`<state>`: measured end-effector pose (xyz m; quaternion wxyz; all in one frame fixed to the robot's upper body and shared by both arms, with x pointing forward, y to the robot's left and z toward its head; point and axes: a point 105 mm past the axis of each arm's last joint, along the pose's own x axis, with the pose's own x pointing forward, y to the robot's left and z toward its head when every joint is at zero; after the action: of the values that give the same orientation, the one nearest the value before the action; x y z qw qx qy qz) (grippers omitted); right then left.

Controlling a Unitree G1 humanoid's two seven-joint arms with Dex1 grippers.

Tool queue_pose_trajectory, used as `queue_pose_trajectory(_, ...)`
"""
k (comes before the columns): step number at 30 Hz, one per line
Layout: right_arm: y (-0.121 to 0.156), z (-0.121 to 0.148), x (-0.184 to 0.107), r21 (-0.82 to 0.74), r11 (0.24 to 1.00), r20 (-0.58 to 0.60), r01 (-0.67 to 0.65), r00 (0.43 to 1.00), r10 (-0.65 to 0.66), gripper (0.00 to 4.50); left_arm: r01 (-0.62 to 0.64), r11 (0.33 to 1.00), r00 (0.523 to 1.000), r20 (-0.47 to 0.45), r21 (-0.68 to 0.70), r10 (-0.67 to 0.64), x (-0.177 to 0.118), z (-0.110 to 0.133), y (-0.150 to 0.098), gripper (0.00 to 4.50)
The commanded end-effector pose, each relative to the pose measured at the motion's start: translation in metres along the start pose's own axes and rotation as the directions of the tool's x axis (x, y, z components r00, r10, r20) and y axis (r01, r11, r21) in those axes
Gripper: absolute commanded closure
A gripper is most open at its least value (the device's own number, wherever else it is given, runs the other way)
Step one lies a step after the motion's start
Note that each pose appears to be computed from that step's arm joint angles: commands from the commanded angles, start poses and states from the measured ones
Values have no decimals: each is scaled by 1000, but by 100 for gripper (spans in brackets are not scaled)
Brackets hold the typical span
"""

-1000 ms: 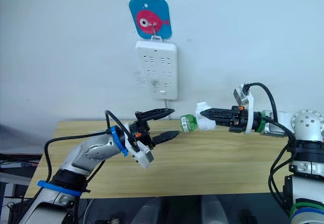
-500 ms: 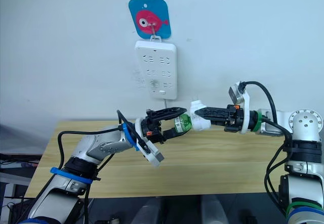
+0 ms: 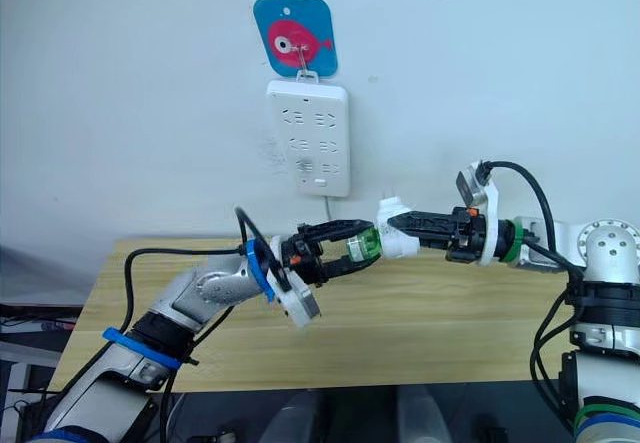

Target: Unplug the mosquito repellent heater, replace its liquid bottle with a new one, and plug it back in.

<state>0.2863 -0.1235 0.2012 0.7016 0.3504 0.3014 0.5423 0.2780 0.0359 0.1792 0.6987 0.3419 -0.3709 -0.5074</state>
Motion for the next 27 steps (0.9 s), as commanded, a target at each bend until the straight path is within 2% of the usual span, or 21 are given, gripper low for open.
queue_pose_trajectory(1,16,-13,-1,-35,998,-71,-58,996,55,153,-55,699,998,-27,-713,50,-2,-1,28,224)
queue_pose_trajectory(2,17,-15,-1,-38,997,-83,-61,995,57,153,-34,567,999,-26,-823,22,-6,-2,26,224)
queue_pose_trajectory(3,18,-17,-1,-40,997,-93,-63,994,59,153,-33,387,999,-32,-922,9,-11,-4,24,224)
queue_pose_trajectory(4,17,-19,-1,-43,997,-101,-59,993,54,153,-62,144,998,-58,-988,31,-17,-10,25,224)
queue_pose_trajectory(5,16,-21,0,-48,997,-109,-54,993,48,153,-78,-90,996,-82,-993,45,-21,-15,23,224)
queue_pose_trajectory(6,16,-23,1,-53,997,-114,-49,993,43,153,-73,-257,994,-90,-964,56,-25,-16,22,224)
queue_pose_trajectory(7,15,-23,1,-55,997,-115,-48,992,42,153,-60,-348,995,-83,-936,51,-28,-16,20,224)
queue_pose_trajectory(8,15,-24,1,-56,997,-115,-49,992,43,153,-35,-410,997,-58,-911,43,-32,-12,15,224)
queue_pose_trajectory(11,16,-23,2,-57,997,-112,-51,993,44,153,-11,-514,1000,-11,-858,-3,-39,0,-1,224)
queue_pose_trajectory(14,12,-21,0,-57,998,-94,-31,995,26,153,-20,-558,1000,-15,-829,-13,-43,6,-8,224)
queue_pose_trajectory(18,10,-17,-5,-48,999,-75,-17,997,14,153,-31,-575,1000,-22,-818,-22,-49,11,-14,224)
queue_pose_trajectory(23,11,-17,-4,-47,999,-74,-25,997,21,153,-71,-574,997,-69,-816,-24,-52,7,-18,224)
queue_pose_trajectory(27,4,-8,-8,-42,999,-35,20,999,-22,153,-64,-551,998,-39,-832,-56,-57,15,-21,224)
